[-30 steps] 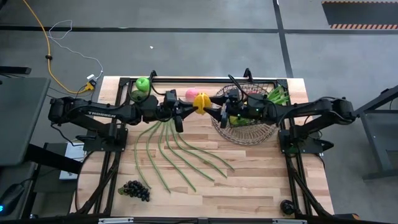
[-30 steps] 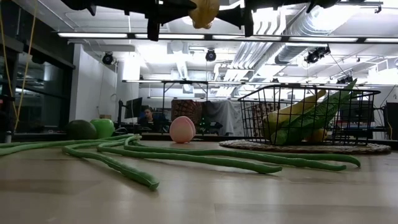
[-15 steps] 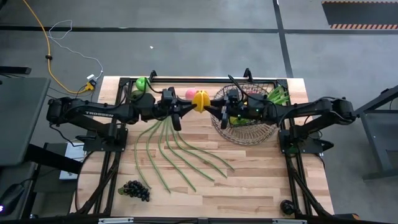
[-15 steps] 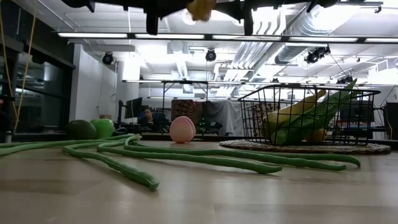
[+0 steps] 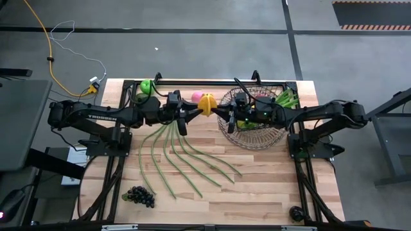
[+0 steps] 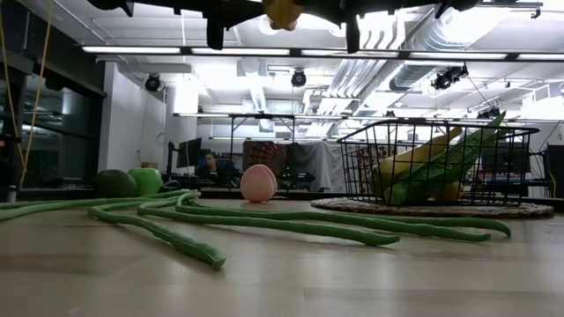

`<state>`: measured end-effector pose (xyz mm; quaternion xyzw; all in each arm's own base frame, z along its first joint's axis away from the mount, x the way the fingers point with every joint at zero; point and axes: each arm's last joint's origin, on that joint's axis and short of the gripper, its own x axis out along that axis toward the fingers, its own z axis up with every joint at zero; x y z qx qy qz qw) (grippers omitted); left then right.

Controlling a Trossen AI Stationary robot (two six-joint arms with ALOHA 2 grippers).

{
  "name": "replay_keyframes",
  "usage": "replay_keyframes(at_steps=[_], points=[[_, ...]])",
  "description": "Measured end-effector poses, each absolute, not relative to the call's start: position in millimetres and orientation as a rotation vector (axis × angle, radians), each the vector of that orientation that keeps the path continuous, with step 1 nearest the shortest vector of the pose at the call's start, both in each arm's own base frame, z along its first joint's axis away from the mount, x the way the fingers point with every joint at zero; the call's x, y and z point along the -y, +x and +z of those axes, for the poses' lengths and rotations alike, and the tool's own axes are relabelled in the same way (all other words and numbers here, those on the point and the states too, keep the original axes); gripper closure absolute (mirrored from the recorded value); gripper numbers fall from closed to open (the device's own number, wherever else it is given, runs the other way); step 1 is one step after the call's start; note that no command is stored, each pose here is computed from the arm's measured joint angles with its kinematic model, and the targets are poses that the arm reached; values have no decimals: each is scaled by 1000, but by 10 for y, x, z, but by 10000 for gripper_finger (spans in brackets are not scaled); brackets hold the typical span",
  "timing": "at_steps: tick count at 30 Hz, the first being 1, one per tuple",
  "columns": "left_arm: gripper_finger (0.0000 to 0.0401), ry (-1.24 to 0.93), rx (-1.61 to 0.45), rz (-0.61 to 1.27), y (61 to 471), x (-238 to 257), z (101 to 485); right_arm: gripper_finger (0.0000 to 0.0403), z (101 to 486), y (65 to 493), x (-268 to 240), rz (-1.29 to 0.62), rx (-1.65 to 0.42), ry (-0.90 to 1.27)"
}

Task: Build produce basket
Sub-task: Put the yellow starfruit into the wire basket

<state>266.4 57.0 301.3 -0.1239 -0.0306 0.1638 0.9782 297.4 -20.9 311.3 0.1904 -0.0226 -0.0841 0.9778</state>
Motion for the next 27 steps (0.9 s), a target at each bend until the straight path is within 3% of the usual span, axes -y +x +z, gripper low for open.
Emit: replay_keyframes(at_steps=[11, 23, 27], points=[[186, -289, -41, 315, 2415, -605, 3072, 393, 3342, 2483, 283, -241, -64, 296], [182, -209, 113, 381, 1875, -523, 3472, 392, 3399, 1837, 278, -439, -244, 249], [181, -216, 137, 395, 1829, -516, 3503, 392, 3317, 1758, 326, -611, -295, 312]])
